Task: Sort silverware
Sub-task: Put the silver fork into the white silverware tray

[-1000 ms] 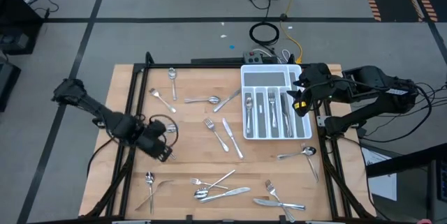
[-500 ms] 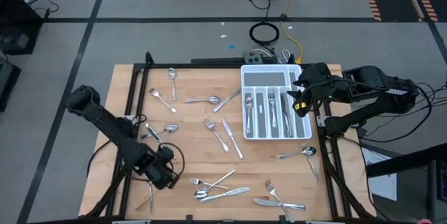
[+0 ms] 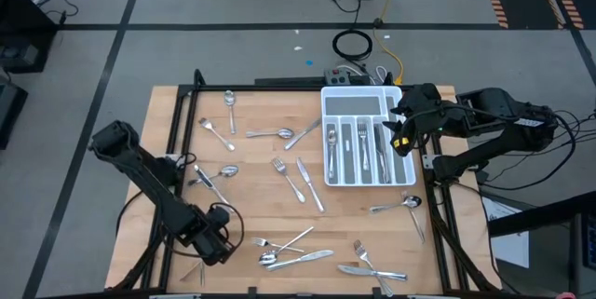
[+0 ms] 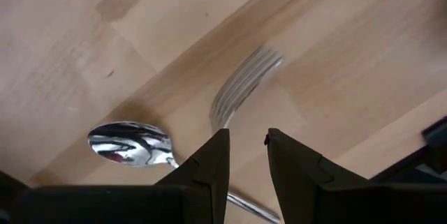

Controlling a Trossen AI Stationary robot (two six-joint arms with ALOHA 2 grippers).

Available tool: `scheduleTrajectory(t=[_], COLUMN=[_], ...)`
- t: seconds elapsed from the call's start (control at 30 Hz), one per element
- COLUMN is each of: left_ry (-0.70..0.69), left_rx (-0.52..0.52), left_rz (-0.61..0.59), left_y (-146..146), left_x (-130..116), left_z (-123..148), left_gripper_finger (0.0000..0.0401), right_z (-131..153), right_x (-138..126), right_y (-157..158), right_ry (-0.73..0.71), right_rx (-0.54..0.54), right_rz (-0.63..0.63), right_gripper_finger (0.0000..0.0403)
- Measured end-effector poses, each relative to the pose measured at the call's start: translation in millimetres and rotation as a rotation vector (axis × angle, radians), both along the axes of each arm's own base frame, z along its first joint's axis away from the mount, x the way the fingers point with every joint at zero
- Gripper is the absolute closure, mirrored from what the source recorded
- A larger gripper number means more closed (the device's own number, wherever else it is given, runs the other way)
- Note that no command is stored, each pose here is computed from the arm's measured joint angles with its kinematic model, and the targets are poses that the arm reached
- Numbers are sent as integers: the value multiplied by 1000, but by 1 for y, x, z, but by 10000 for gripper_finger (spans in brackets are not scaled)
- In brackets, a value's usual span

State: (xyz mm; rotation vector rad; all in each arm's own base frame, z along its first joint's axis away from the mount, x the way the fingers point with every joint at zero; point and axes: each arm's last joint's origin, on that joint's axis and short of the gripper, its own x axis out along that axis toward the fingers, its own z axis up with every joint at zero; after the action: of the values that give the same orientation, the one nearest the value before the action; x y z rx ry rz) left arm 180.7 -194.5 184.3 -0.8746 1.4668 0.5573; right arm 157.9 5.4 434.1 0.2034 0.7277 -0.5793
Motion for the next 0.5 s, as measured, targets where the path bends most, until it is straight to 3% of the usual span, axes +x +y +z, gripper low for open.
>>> scheduleTrajectory(t=[0.33, 0.5], left_ry=[32, 49], left_rx=[79, 103], left_rz=[-141, -294], left_y=[-4, -11], left_x=[4, 11], left_z=[-22, -44], left_gripper_finger=[299, 321], right_z=[0, 0], right_x=[0, 0], right_y=[0, 0], right_ry=[0, 0], right_rx=[0, 0], right_rz=[0, 0], right_gripper_finger=[218, 218])
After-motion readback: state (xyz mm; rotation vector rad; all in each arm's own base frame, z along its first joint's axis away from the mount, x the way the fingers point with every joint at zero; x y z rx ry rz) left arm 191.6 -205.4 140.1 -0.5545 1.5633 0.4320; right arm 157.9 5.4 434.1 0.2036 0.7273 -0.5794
